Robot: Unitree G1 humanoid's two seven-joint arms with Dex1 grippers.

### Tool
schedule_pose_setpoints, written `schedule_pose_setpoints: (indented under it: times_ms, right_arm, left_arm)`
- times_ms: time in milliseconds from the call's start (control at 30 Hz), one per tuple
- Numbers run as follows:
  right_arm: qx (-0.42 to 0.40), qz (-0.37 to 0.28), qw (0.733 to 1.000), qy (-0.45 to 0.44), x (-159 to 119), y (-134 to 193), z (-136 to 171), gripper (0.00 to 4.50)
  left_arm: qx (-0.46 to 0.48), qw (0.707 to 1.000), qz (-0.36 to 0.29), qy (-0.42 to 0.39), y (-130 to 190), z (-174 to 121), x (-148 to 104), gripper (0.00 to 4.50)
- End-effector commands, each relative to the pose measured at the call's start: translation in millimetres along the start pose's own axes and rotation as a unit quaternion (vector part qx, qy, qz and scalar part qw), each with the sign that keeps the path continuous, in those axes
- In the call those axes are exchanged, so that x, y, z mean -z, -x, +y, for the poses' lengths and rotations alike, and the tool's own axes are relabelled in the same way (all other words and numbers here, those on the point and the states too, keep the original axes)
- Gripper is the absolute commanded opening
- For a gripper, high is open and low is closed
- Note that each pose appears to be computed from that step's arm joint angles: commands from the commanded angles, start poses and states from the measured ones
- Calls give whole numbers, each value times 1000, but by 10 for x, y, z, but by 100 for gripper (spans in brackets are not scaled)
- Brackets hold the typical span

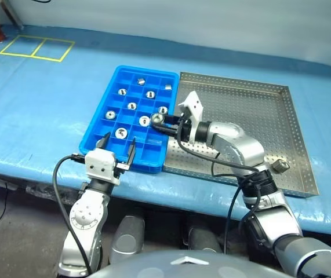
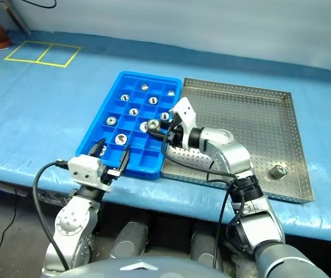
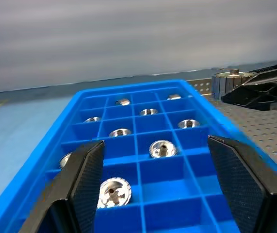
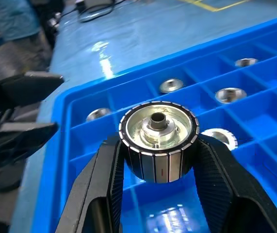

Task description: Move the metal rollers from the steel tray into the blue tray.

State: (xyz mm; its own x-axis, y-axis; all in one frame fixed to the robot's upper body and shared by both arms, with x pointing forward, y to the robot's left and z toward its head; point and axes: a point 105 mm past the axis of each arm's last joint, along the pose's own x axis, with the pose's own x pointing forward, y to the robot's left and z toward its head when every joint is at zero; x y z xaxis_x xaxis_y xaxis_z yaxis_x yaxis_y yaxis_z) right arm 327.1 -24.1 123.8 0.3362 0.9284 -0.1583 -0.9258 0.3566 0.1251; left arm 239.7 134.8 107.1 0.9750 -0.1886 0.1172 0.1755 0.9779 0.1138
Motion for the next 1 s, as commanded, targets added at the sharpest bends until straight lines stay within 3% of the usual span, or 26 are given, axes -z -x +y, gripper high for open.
schedule_pose_setpoints:
  times_ms: [33,433,1000]
  right_arm:
    - [-35,9,999,18,-50,-61,50,174]
    - [-28,96,994,40,276,-112,-37,174]
    - [10,103,994,31,175,422,-214,174]
  left_arm:
    - [-28,999,-37,-16,71,75,-215,372]
    - [-38,998,-33,-26,117,111,-226,372]
    - [-8,999,-36,-18,15,22,-209,372]
